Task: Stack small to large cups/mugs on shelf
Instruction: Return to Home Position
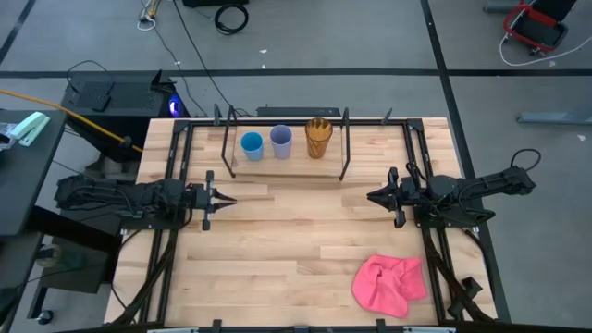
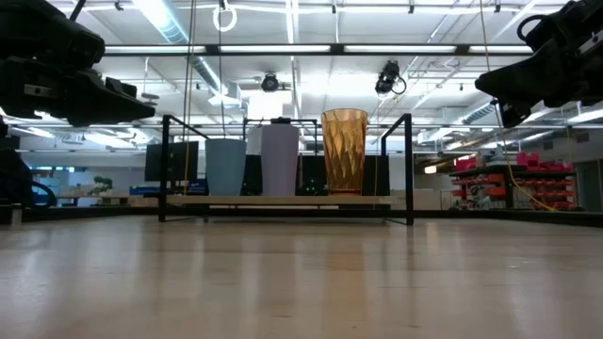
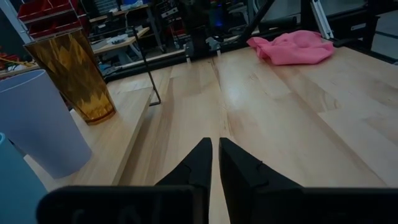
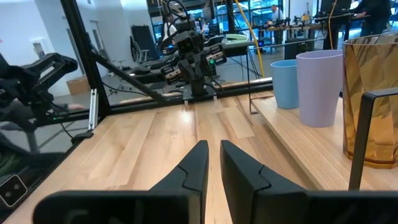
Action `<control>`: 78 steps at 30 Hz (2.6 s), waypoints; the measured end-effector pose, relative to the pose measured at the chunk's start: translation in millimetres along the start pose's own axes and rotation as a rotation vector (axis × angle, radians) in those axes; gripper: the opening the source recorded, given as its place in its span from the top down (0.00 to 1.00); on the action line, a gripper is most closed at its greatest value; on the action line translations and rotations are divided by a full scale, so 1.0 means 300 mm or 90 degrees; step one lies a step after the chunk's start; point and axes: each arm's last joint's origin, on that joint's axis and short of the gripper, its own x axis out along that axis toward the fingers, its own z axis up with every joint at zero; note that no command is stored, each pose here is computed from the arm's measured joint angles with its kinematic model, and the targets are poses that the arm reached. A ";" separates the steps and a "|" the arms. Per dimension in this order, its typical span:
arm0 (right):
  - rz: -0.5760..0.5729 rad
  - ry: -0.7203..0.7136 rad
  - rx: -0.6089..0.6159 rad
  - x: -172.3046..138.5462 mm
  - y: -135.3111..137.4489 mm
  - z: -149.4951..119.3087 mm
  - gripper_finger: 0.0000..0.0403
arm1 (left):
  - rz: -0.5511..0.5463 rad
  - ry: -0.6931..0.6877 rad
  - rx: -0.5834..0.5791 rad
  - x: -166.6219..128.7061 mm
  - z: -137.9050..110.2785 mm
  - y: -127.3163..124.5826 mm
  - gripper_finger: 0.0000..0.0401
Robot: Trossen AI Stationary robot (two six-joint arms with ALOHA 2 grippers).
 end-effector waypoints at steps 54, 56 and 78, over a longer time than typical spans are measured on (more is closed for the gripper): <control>0.000 0.000 0.000 0.000 0.000 -0.001 0.88 | -0.001 0.000 0.000 0.000 0.000 0.000 0.90; 0.000 0.000 0.000 0.000 0.000 -0.001 0.88 | 0.000 0.000 0.000 0.000 0.000 0.000 0.91; 0.000 0.000 0.000 0.000 0.000 -0.001 0.88 | -0.001 0.000 0.000 0.000 0.000 0.000 0.91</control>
